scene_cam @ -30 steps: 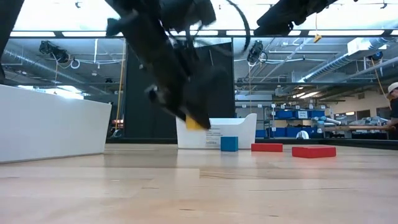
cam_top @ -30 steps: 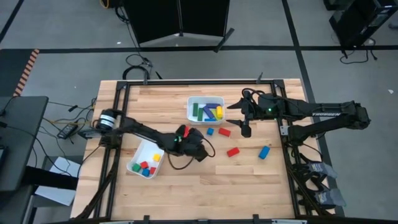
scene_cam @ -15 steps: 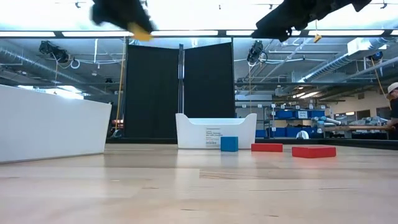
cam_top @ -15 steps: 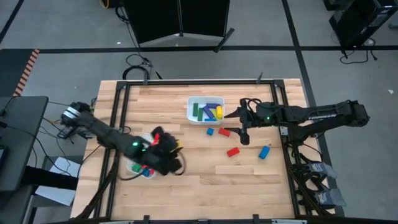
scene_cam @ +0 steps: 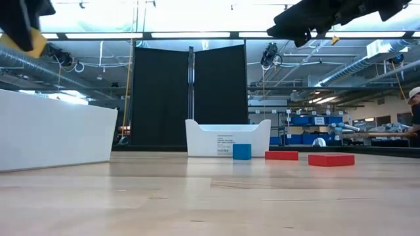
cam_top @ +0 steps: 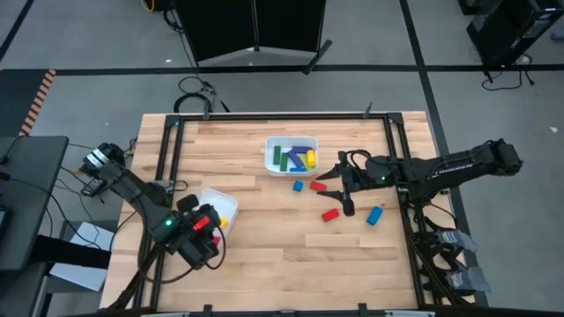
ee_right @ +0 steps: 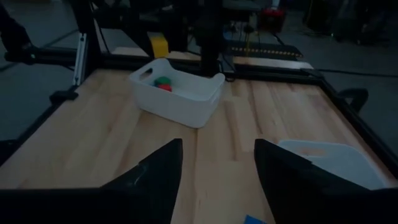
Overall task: Sort blocks by size
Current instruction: Put the square yellow block into the bottom white bin, then put the rectangular red block into the top white bin
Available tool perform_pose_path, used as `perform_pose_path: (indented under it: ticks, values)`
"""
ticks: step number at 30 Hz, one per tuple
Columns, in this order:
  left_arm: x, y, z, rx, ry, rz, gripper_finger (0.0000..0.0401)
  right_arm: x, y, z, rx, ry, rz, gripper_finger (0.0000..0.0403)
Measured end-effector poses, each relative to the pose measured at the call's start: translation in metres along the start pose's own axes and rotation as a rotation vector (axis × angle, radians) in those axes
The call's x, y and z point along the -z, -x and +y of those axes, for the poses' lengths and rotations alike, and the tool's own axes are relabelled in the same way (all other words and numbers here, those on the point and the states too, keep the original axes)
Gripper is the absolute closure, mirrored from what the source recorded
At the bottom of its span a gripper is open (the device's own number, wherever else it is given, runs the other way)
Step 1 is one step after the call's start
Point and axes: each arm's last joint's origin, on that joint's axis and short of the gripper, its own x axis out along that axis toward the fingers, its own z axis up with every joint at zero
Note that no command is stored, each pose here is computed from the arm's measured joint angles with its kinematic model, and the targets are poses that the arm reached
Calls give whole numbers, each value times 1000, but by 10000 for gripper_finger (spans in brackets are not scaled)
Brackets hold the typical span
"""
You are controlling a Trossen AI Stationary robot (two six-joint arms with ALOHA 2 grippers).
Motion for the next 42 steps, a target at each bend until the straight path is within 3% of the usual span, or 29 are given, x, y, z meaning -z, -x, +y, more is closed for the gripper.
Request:
perform_pose_path:
  ticks: [5, 15, 17, 20, 23, 25, 32, 37, 42]
  values:
    - [-1, -3, -4, 16, 16, 11, 263, 4, -1, 1, -1, -9, -18, 201]
    - [1, -25, -17, -106, 20, 53, 262, 7, -1, 1, -3, -47, -6, 211]
    - [1, -25, -17, -106, 22, 51, 223, 7, -1, 1, -3, -62, -6, 209]
    - [2, -24, -16, -111, 31, 53, 123, 10, -1, 1, 0, -88, 27, 206]
    - [2, -22, -14, -127, 62, 50, 43, 20, 0, 1, 44, -118, 136, 201]
    - [0, -20, -15, -117, 72, 19, 16, 30, 2, 1, 82, -128, 240, 195]
    - [-8, -3, -23, -108, 69, -234, 45, 54, 11, 12, 96, -168, 491, 167]
    - [-16, 8, -32, -70, 90, -437, 66, 65, 12, 31, -13, -65, 609, 144]
    - [-25, 13, -42, -37, 83, -587, 73, 78, 1, 42, -49, 3, 691, 123]
